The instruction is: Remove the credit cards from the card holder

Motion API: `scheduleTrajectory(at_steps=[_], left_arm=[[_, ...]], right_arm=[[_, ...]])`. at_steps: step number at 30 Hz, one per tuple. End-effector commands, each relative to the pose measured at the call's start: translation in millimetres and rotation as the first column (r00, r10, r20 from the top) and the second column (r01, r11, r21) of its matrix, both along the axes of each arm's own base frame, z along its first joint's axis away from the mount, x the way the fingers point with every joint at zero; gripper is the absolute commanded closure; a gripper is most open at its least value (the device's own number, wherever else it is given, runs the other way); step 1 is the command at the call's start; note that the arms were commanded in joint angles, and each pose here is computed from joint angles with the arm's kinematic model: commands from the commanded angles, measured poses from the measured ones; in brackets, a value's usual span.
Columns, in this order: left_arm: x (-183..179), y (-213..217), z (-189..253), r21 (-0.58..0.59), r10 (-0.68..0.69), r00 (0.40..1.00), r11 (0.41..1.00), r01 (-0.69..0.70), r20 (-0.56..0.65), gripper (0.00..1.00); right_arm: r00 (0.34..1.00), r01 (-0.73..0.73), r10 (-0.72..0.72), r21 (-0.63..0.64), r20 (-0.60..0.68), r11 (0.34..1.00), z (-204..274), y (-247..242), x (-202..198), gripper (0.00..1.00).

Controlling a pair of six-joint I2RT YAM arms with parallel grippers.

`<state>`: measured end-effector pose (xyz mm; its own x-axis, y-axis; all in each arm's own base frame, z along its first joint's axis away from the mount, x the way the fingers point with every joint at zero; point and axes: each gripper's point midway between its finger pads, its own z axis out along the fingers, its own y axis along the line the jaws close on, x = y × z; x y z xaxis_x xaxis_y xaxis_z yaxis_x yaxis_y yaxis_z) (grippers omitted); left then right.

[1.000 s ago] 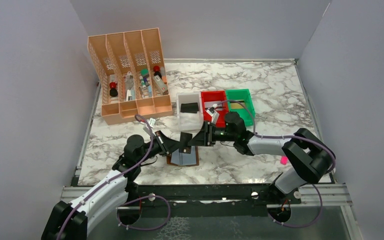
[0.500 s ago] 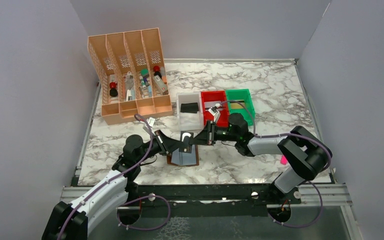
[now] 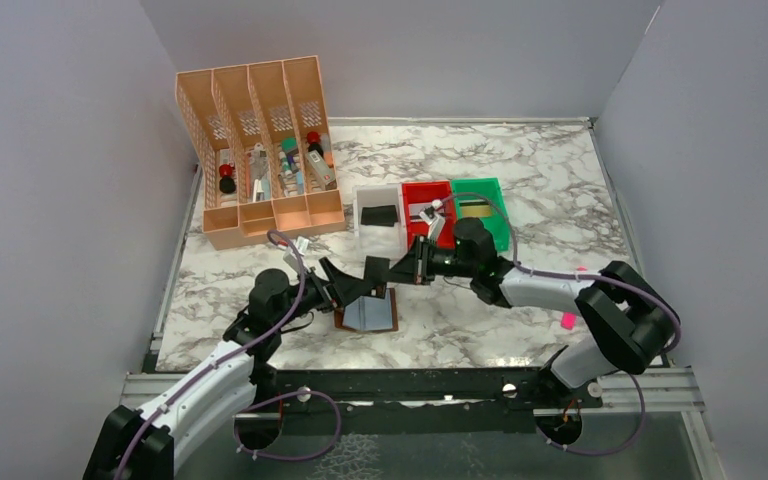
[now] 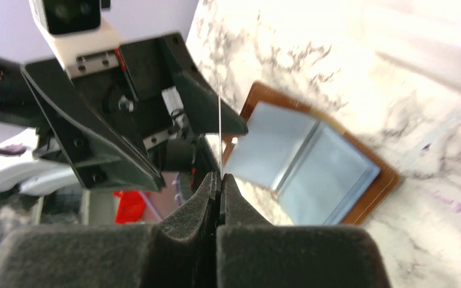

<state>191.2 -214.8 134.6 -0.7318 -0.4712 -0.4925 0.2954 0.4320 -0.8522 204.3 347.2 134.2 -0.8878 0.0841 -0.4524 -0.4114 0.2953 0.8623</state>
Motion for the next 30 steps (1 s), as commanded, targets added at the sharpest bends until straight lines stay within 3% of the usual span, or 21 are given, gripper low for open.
scheduleTrajectory(at_steps=[1,5,16,25,30], left_arm=[[12,15,-10,0.149,0.074,0.997,0.986,-0.074,0.005,0.07],[14,24,-17,0.232,0.098,0.995,0.968,-0.097,0.005,0.02],[17,38,-15,0.308,0.141,0.989,0.940,-0.144,0.035,0.01],[30,65,-8,0.412,0.260,0.963,0.872,-0.266,0.072,0.01],[40,82,-2,0.486,0.325,0.940,0.808,-0.333,0.103,0.01]], right_arm=[[0.979,0.142,-0.110,-0.183,0.170,0.973,4,-13,40,0.99],[0.952,0.219,-0.136,-0.304,0.273,0.927,8,-23,64,0.99],[0.827,0.417,-0.111,-0.468,0.552,0.779,44,-40,134,0.99],[0.733,0.452,0.106,-0.597,0.672,0.663,42,-16,172,0.99],[0.622,0.518,0.249,-0.629,0.742,0.580,35,-2,189,0.99]])
